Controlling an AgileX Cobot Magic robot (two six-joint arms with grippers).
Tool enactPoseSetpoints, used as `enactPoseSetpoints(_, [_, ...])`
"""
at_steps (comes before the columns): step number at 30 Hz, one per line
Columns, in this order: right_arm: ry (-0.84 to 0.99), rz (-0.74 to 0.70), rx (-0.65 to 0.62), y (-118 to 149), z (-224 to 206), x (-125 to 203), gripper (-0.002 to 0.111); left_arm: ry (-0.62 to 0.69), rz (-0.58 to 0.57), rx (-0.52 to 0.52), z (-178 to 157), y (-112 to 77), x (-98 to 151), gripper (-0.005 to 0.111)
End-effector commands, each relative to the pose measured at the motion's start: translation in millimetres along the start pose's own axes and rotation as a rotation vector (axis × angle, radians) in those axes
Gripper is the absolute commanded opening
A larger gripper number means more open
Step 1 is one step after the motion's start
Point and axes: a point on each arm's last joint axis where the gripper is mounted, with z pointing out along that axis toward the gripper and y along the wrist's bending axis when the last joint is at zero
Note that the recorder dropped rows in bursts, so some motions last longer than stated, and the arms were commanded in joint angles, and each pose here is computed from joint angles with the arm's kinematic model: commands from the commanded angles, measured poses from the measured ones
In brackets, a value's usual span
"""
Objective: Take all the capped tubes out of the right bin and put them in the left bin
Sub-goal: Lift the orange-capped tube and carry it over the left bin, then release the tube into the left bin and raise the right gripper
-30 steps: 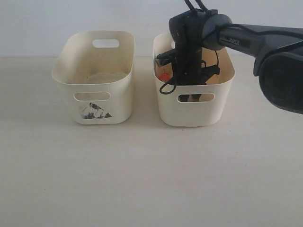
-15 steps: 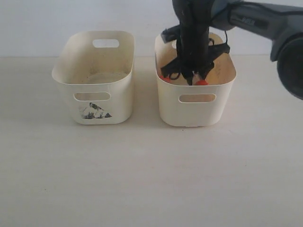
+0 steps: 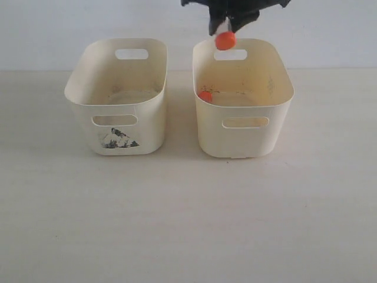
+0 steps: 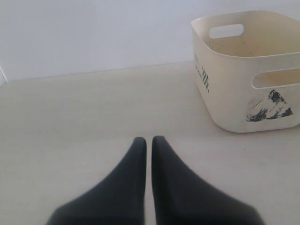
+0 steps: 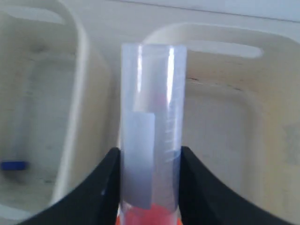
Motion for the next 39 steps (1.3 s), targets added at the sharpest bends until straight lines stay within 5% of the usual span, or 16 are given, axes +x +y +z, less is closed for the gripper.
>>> enactPoseSetpoints(1, [-0.061, 0.053, -0.246, 31, -13, -3, 0.0, -0.02, -0.018, 0.001, 0, 0.0, -3, 0.004])
enactPoseSetpoints(8, [-0.119, 0.012, -0.343, 84, 5, 8, 0.0, -0.02, -0.018, 0.001, 0, 0.0, -3, 0.004])
enactPoseSetpoints(25, [-0.11, -0.039, -0.393, 132, 66, 37, 0.003, -0.02, -0.018, 0.001, 0, 0.0, -3, 0.004])
enactPoseSetpoints(27, [-0.091, -0.038, -0.389, 133, 75, 41, 0.015, -0.02, -0.018, 0.001, 0, 0.0, -3, 0.004])
enactPoseSetpoints(31, [-0.027, -0.031, -0.374, 132, 85, 49, 0.073, -0.02, -0.018, 0.001, 0, 0.0, -3, 0.004])
enactPoseSetpoints(33, [-0.002, -0.035, -0.367, 131, 86, 51, 0.088, -0.02, -0.018, 0.001, 0, 0.0, -3, 0.004])
enactPoseSetpoints(35, [0.025, -0.041, -0.361, 130, 85, 54, 0.082, -0.02, -0.018, 0.001, 0, 0.0, -3, 0.004])
enactPoseSetpoints(39, [0.06, -0.085, -0.358, 130, 69, 54, 0.052, -0.02, -0.018, 0.001, 0, 0.0, -3, 0.004])
